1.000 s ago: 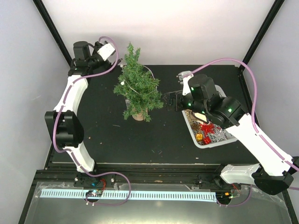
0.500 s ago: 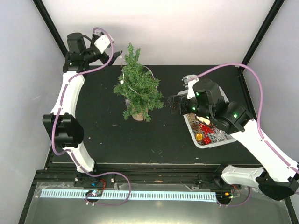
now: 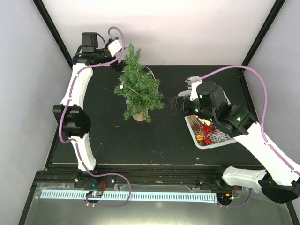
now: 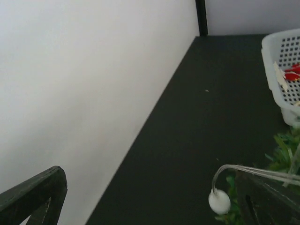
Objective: Decorate the small christmas tree
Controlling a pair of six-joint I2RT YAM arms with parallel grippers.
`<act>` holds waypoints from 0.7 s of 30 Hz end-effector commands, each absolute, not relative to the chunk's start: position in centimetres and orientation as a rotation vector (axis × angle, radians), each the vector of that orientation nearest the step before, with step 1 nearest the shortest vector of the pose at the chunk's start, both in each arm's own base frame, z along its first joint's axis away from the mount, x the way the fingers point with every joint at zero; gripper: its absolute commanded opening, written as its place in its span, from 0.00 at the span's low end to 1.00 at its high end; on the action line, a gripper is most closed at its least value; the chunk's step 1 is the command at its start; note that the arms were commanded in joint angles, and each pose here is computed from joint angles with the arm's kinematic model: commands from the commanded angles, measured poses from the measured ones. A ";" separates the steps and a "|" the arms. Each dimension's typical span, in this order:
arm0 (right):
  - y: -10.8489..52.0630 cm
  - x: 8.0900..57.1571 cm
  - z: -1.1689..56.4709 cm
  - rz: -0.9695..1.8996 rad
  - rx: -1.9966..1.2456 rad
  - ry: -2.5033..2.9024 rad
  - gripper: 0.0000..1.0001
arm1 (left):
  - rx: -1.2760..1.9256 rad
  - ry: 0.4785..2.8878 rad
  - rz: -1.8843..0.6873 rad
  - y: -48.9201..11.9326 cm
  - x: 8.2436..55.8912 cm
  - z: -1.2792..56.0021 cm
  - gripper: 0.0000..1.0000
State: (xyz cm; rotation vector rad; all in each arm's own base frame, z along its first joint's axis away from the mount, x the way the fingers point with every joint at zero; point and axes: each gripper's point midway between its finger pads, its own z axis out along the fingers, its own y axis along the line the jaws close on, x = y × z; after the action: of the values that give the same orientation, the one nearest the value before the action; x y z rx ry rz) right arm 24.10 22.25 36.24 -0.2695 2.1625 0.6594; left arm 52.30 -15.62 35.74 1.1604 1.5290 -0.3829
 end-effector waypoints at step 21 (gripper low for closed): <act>23.5 37.0 42.1 0.881 -0.170 2.081 0.72 | 1.223 1.374 -0.759 -17.1 48.2 37.7 0.90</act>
State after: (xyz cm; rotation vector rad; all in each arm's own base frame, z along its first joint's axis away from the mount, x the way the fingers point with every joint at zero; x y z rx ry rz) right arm 38.08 22.42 40.48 -0.1041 2.1163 0.7940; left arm 48.57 -16.81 36.25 1.2157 1.4487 -0.6937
